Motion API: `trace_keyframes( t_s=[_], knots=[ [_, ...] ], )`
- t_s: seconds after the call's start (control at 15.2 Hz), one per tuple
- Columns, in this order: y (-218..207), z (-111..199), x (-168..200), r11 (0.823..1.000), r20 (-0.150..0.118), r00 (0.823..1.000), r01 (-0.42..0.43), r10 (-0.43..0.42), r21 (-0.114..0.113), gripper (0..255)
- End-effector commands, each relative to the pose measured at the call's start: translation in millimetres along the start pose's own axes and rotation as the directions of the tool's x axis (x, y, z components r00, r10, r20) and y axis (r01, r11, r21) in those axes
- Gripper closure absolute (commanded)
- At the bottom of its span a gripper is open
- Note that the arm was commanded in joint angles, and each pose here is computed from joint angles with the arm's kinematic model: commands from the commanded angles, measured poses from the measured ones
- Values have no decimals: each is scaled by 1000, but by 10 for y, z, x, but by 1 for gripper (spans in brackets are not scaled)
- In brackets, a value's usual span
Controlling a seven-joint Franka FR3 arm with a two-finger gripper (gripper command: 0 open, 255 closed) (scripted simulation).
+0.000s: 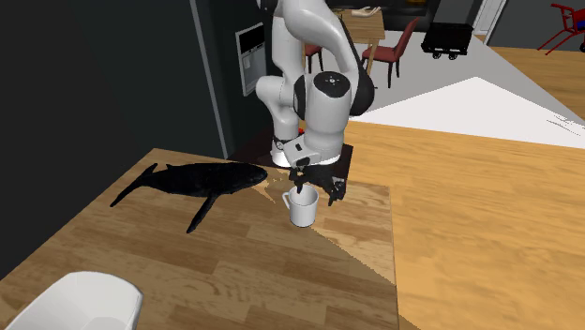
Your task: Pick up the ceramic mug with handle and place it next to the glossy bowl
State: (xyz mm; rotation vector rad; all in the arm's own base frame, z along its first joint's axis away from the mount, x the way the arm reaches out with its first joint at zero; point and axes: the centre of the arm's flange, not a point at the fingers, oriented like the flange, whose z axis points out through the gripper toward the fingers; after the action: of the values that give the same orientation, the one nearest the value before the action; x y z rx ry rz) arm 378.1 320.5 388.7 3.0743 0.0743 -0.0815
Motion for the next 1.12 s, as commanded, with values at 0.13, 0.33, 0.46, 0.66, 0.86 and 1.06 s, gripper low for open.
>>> trace_keyframes(
  t_s=[0.13,0.33,0.46,0.66,0.86,1.06],
  knots=[
    [-49,204,10,1000,-1,1000,-1,1,1,0],
    [-49,393,11,1000,-1,1000,-1,1,1,0],
    [-49,393,10,1000,-1,1000,-1,1,1,0],
    [-49,393,11,1000,-1,1000,-1,1,1,0],
    [-49,393,11,1000,-1,1000,-1,1,1,0],
    [-49,393,11,1000,-1,1000,-1,1,1,255]
  ],
)
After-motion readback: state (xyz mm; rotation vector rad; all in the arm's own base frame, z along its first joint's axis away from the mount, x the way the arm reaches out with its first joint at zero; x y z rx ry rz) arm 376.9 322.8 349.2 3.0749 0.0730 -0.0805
